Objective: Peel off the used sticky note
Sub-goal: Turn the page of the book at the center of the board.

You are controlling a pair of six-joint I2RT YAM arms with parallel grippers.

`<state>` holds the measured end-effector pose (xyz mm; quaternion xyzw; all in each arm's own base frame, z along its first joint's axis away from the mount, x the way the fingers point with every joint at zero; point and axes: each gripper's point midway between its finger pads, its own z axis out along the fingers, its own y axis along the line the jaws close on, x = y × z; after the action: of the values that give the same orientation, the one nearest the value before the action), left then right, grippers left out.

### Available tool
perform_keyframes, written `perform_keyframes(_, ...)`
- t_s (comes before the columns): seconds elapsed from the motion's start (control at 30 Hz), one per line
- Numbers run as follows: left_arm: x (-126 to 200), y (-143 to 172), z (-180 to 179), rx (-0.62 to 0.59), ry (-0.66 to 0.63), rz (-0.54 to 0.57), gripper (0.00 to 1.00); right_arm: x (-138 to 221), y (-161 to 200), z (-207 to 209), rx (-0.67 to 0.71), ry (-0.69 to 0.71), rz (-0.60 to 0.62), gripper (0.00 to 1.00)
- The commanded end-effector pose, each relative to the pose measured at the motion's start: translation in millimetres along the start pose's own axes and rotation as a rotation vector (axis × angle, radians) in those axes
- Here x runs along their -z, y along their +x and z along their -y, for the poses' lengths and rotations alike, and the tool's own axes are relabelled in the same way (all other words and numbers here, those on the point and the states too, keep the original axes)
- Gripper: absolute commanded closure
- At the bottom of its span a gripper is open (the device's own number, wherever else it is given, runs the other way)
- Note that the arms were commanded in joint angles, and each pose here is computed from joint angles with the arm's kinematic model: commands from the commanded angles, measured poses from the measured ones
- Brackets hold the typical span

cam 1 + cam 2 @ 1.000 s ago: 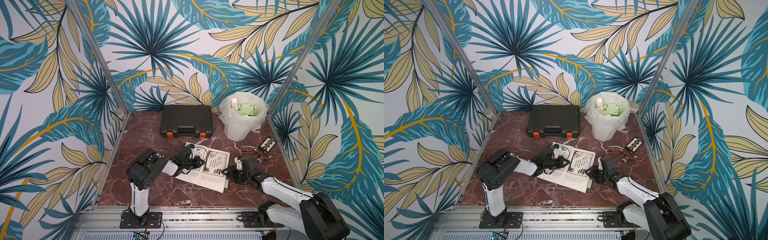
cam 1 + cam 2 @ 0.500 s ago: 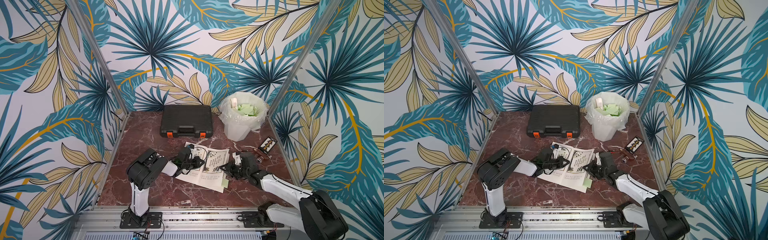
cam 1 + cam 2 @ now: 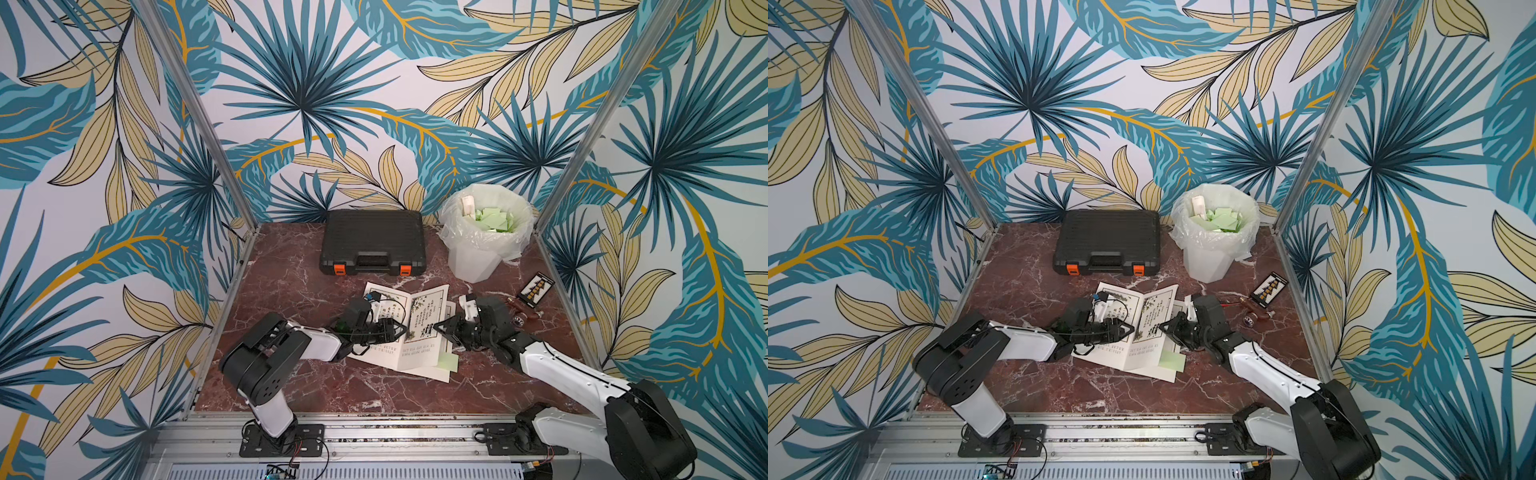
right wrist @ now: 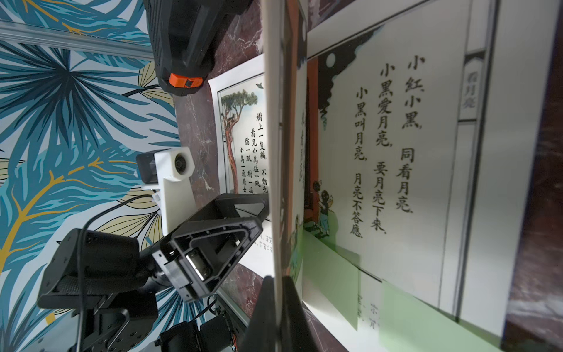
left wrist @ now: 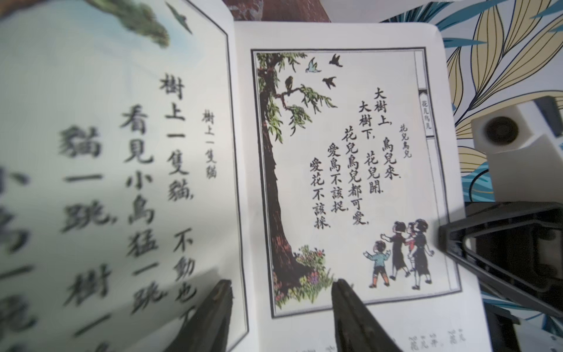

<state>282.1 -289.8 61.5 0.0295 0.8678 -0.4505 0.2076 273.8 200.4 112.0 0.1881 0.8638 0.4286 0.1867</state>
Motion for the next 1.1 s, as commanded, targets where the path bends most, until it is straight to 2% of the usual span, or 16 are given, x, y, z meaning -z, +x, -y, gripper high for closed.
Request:
perform_keyframes(0.0,25,12,-3,-0.078,-0.092,-0.036,0.34,0,-5,-11,0.014,0.005,0.014,1.00)
perform_keyframes(0.13,58,6,28,-0.191,-0.074,0.002,0.27,-5,-2,-20,0.038,0.018,-0.003,1.00)
perform_keyframes(0.3,83,5,51,-0.311,-0.077,0.017,0.22,-12,-2,-32,0.060,0.027,-0.012,1.00)
perform_keyframes(0.5,90,13,74,-0.410,-0.060,-0.010,0.18,-28,0,-44,0.085,0.051,-0.030,1.00)
perform_keyframes(0.67,88,20,82,-0.486,-0.098,-0.047,0.15,-42,-2,-58,0.107,0.076,-0.036,0.99)
perform_keyframes(0.83,89,25,79,-0.565,-0.217,-0.058,0.08,-54,-2,-66,0.120,0.090,-0.042,0.99)
perform_keyframes(0.97,89,13,74,-0.602,-0.353,-0.052,0.06,-60,-2,-73,0.134,0.093,-0.048,0.99)
perform_keyframes(1.07,85,4,80,-0.625,-0.391,-0.053,0.05,-64,0,-76,0.139,0.094,-0.052,0.99)
